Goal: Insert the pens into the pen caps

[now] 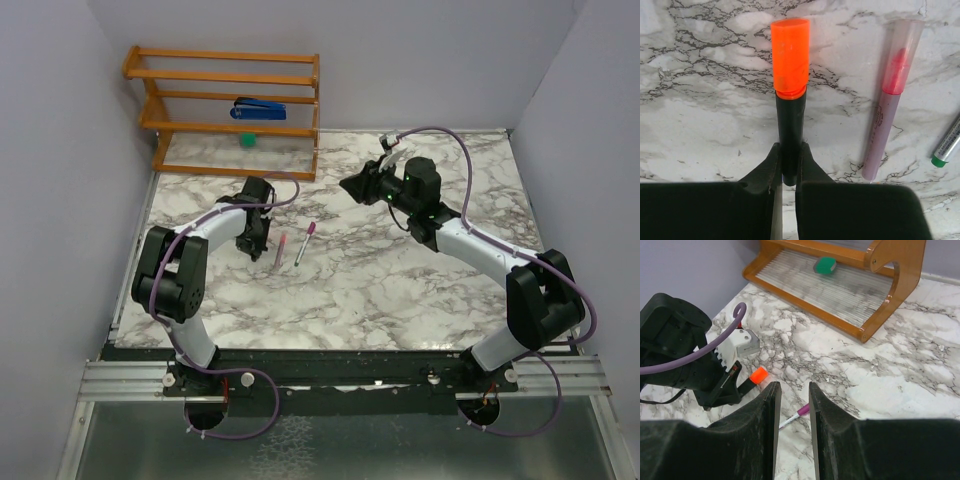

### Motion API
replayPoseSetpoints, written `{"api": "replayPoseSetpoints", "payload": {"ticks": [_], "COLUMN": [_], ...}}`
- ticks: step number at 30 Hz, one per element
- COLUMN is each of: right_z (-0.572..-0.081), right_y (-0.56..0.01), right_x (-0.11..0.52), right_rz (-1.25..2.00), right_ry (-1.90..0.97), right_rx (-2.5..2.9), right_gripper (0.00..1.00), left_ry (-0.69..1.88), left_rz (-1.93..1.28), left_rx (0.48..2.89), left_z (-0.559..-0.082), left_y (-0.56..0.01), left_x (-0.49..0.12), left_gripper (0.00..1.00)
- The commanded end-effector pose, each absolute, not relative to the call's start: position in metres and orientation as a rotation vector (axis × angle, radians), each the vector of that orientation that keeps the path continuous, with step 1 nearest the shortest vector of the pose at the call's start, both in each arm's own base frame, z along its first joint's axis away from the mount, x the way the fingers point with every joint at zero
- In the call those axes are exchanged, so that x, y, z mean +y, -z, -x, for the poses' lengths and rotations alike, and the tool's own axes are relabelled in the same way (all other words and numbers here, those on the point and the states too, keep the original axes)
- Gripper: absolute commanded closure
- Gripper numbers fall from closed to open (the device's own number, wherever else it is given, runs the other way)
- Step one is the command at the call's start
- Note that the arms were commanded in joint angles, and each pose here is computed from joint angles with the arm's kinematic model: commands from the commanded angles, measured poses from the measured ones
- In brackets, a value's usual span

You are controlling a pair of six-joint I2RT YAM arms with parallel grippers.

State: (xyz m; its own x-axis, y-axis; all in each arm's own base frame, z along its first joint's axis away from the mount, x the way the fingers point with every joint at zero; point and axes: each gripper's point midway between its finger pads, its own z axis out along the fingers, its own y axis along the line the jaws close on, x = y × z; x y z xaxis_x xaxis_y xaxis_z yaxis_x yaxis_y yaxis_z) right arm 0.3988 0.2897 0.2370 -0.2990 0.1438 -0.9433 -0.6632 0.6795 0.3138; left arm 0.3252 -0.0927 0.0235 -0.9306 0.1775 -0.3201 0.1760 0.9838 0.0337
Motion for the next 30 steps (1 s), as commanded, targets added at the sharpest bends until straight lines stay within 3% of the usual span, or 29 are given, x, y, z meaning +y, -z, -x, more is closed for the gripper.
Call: {"api": "replayPoseSetpoints", "payload": {"ticks": [1, 3, 5, 12, 19, 21, 23, 26, 30], "right_z": [-0.397, -0.397, -0.398, -0.403, -0.424, -0.433, -0.438, -0.437, -0.431], "right_y": [-0.237, -0.237, -0.239, -0.252, -0.257, -0.255, -0.256, -0.262, -0.274], "right_x": [0.289, 0.29, 0.291, 0.289, 0.268, 0.259, 0.249, 0.233, 0.213], "right_rz": [0.437, 0.44, 0.441, 0.413, 0.208, 0.138, 0.091, 0.05, 0.028], "right_ry": [-0.835, -0.84, -0.841, -0.823, -0.722, -0.657, -0.594, -0.517, -0.433], "right_rx": [1.697, 1.7, 1.7, 1.698, 1.748, 1.797, 1.826, 1.821, 1.782], "right_gripper": [0.66, 0.66, 0.64, 0.59, 0.59, 0.6, 0.6, 0.61, 0.6], "left_ry": [-0.003, -0.006, -0.003, 0.03, 0.112, 0.162, 0.202, 0.248, 0.168], "left_rz": [-0.252, -0.252, -0.254, -0.251, -0.254, -0.232, -0.19, -0.151, -0.114], "left_rx": [2.764, 2.749, 2.731, 2.607, 2.267, 2.068, 1.879, 1.568, 1.482], "left_z": [-0.339, -0.343, -0.347, -0.372, -0.401, -0.399, -0.387, -0.361, -0.345], "left_y": [-0.036, -0.04, -0.045, -0.086, -0.191, -0.244, -0.282, -0.344, -0.357], "left_x": [-0.097, -0.097, -0.098, -0.106, -0.116, -0.118, -0.115, -0.107, -0.086], "left_gripper": [0.72, 0.41, 0.34, 0.21, 0.19, 0.14, 0.02, 0.01, 0.01]}}
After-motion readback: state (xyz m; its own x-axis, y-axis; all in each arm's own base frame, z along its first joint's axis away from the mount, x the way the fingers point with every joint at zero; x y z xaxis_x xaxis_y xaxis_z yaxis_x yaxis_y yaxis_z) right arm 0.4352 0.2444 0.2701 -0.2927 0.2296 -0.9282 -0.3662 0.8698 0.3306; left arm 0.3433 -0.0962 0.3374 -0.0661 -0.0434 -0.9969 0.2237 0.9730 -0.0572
